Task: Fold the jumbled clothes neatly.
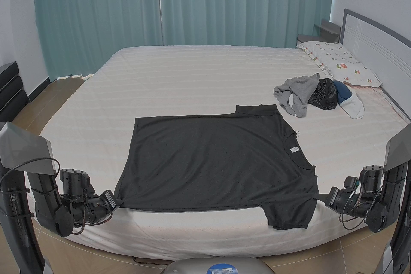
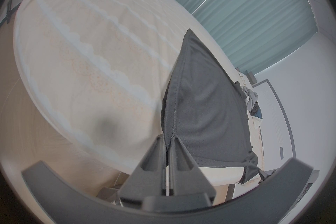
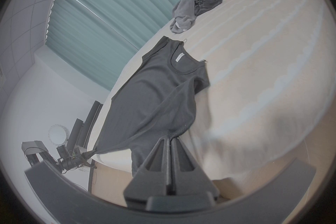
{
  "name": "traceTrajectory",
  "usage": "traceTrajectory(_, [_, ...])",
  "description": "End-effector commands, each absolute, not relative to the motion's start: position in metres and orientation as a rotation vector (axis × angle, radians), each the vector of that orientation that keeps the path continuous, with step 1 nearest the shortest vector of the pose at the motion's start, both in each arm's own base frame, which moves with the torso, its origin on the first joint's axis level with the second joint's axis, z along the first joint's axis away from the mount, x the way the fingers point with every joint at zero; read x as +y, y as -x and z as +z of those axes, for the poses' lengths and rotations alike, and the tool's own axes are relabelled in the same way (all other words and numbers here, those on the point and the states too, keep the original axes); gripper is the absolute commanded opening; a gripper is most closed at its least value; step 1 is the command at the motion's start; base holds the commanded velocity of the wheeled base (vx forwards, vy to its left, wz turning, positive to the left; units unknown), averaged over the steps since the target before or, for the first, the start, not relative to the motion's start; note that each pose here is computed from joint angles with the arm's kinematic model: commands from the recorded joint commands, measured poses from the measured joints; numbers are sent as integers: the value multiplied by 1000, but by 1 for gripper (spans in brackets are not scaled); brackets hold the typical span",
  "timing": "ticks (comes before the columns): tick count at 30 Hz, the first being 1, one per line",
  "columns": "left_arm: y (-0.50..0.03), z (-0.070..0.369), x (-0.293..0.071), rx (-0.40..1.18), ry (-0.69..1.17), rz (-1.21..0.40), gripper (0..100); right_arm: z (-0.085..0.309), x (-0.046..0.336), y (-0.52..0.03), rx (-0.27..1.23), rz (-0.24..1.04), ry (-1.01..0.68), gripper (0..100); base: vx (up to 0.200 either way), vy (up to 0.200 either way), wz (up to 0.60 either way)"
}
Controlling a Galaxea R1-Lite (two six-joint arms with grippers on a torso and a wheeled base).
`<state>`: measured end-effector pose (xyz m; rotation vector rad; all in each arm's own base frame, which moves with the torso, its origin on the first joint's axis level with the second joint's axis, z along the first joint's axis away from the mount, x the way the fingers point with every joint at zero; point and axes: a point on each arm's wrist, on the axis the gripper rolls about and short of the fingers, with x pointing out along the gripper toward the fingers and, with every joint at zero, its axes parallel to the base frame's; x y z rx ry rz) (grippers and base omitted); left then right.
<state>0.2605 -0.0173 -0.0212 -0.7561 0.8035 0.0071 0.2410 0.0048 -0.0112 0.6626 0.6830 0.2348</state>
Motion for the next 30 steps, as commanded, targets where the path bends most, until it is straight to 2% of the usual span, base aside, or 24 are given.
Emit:
traceTrajectory(1, [-253,-14,-16,772,750,7,0,-6,-3,-227,689,200,-671,0,0,0,0])
traceTrajectory(16, [-237,-25,-12,789,627,31,0,-12,-7,-213,769,156,-690,0,0,0,0])
traceTrajectory(30, [-215,-29,-8,859,485,41,0,-7,-10,-193,903,150,-608,0,0,0,0])
